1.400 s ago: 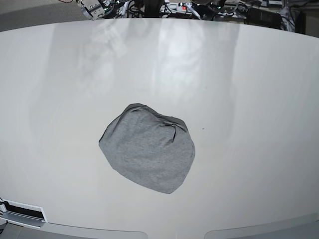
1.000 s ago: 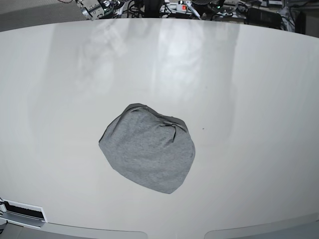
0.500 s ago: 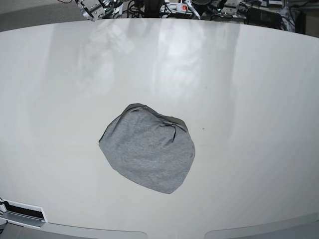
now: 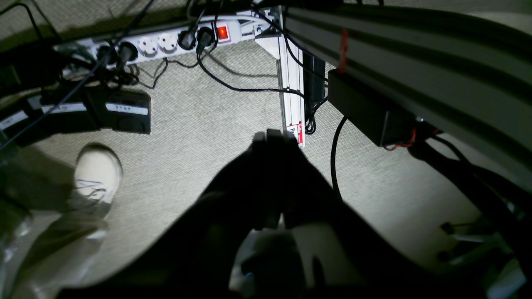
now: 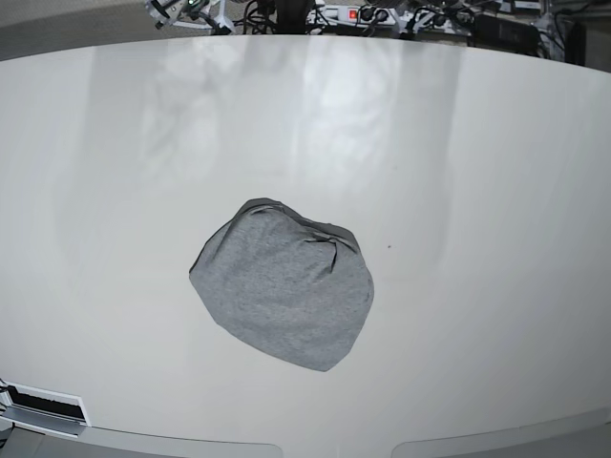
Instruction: Layout the t-shirt on the table in an organized manner, then fold the t-shirt properly
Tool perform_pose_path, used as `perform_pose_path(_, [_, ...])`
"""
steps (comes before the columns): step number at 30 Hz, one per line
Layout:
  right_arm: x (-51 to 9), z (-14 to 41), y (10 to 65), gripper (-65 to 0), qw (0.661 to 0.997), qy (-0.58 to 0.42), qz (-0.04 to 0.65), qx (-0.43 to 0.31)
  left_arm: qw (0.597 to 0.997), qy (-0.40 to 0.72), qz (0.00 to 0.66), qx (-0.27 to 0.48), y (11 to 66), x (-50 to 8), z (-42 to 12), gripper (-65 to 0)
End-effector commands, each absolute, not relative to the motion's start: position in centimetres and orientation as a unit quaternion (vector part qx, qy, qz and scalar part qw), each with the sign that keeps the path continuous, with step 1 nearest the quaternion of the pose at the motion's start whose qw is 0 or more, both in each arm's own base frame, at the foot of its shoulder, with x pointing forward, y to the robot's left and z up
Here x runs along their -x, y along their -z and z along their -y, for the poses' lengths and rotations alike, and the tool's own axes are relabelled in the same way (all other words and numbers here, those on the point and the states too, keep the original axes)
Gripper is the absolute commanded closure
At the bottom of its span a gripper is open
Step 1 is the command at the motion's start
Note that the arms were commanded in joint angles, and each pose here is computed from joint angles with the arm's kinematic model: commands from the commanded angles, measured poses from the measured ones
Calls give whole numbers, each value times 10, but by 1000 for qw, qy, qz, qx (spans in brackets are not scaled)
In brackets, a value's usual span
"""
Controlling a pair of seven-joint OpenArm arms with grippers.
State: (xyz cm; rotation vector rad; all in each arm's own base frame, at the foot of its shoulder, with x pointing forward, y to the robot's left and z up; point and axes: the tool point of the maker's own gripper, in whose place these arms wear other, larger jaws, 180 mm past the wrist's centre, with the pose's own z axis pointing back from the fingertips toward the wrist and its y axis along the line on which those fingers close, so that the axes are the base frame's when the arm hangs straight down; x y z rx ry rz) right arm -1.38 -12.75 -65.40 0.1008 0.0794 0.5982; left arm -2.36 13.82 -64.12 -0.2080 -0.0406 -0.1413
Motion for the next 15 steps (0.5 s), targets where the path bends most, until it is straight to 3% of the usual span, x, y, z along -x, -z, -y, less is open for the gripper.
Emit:
perform_pose_path(1, [19,129,653,0,953,-294,-39,-55,992,62,18,112,638,30,-140,0])
perform_pose_path(6, [54,131,641,0,945,-311,-56,-82,991,42,-12,129,626,57,-151,0])
perform_pose_path(15, [58,144,578,0,955,-279,27,-98,986,30,24,163,571,55,-160,0])
